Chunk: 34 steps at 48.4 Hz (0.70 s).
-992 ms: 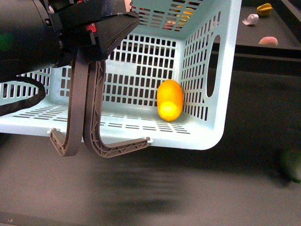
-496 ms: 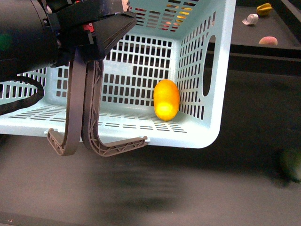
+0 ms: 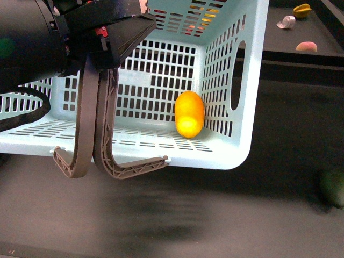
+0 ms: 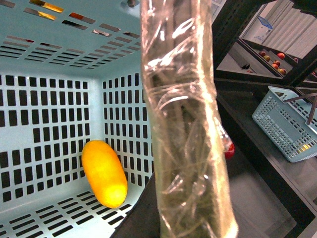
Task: Pick mango with right arm and hold basket with left
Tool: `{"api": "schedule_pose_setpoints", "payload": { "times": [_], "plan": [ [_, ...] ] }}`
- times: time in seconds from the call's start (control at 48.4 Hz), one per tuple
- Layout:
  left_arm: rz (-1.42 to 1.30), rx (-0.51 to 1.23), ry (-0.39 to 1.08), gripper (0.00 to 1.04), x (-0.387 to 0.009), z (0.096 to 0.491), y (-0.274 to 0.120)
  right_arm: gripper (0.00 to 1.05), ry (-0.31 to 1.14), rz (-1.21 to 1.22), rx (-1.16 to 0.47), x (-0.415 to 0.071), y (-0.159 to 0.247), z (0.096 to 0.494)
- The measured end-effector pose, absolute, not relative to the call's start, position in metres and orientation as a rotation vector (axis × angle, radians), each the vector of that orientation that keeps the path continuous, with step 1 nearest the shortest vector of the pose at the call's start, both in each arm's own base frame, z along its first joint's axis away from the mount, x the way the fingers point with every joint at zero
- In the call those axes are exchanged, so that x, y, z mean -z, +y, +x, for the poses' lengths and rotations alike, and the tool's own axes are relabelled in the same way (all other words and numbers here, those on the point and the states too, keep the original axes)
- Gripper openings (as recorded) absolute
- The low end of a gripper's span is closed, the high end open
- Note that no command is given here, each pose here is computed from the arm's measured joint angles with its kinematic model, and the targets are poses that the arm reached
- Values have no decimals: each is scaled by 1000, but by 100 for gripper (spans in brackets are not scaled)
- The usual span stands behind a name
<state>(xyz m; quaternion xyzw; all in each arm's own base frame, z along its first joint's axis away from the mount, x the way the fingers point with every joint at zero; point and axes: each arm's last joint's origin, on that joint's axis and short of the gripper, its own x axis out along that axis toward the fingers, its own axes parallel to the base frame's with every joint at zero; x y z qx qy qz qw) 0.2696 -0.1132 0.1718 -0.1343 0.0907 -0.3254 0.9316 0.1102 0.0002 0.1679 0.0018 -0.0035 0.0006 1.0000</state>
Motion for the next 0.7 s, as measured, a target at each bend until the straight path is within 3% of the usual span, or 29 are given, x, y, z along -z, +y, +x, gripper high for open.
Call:
{"api": "schedule_pose_setpoints", "payload": {
  "times": [0.702],
  "plan": [
    [-274, 667, 185, 9, -172, 270, -113, 2, -1, 3, -2, -165, 0, 98]
  ]
}}
